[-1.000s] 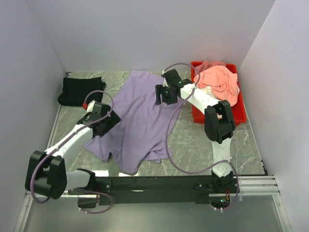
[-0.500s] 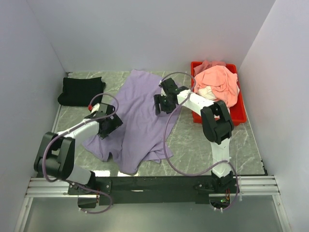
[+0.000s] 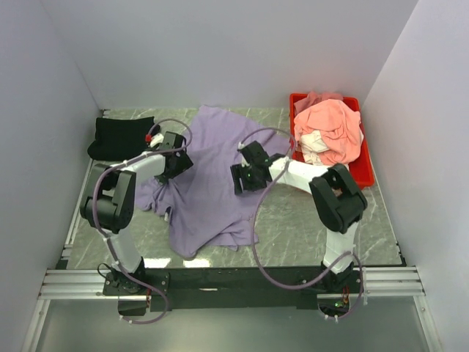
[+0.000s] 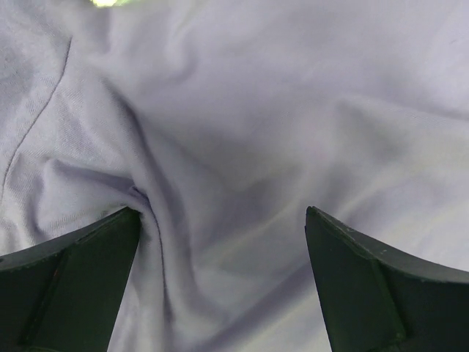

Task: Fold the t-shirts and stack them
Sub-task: Flatten the tshirt out

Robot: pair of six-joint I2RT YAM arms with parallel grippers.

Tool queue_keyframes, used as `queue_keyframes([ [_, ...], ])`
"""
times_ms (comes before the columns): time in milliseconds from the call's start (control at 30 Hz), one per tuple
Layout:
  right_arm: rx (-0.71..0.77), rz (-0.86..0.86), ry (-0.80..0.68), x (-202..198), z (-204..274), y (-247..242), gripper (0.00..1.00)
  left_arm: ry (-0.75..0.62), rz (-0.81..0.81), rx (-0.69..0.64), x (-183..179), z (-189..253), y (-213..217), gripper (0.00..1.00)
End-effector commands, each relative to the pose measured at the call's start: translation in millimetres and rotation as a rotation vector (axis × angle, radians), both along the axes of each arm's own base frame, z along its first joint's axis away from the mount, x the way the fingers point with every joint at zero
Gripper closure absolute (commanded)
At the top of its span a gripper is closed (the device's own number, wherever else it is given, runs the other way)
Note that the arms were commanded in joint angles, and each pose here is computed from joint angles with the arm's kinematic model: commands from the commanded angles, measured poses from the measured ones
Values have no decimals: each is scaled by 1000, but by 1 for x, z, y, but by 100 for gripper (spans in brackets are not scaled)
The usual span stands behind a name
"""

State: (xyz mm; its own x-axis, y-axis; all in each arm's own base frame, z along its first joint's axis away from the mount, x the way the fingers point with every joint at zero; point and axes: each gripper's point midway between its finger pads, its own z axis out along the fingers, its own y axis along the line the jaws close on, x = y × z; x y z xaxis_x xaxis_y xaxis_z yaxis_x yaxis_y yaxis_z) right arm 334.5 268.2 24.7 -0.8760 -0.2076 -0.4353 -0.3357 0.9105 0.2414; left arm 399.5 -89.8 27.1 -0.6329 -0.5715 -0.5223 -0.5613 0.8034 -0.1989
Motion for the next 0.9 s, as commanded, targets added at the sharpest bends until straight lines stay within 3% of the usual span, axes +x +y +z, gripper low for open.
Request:
queue_keyframes([
  [0,-42,41,62,-55,-9,2,26,47,-59,-31,4,-21,-16,1],
  [167,-18,59,74,-103,-2,12,26,8,-118,-31,34,-9,-38,0],
  [467,70,214,132,-162,11,52,27,-37,-280,-94,42,-4,-108,1],
  [733,126,261,108,-171,26,64,27,-25,-384,-101,74,-19,-150,1],
  [867,131,266,82,-166,32,67,27,-143,-459,-100,124,-3,-175,1],
])
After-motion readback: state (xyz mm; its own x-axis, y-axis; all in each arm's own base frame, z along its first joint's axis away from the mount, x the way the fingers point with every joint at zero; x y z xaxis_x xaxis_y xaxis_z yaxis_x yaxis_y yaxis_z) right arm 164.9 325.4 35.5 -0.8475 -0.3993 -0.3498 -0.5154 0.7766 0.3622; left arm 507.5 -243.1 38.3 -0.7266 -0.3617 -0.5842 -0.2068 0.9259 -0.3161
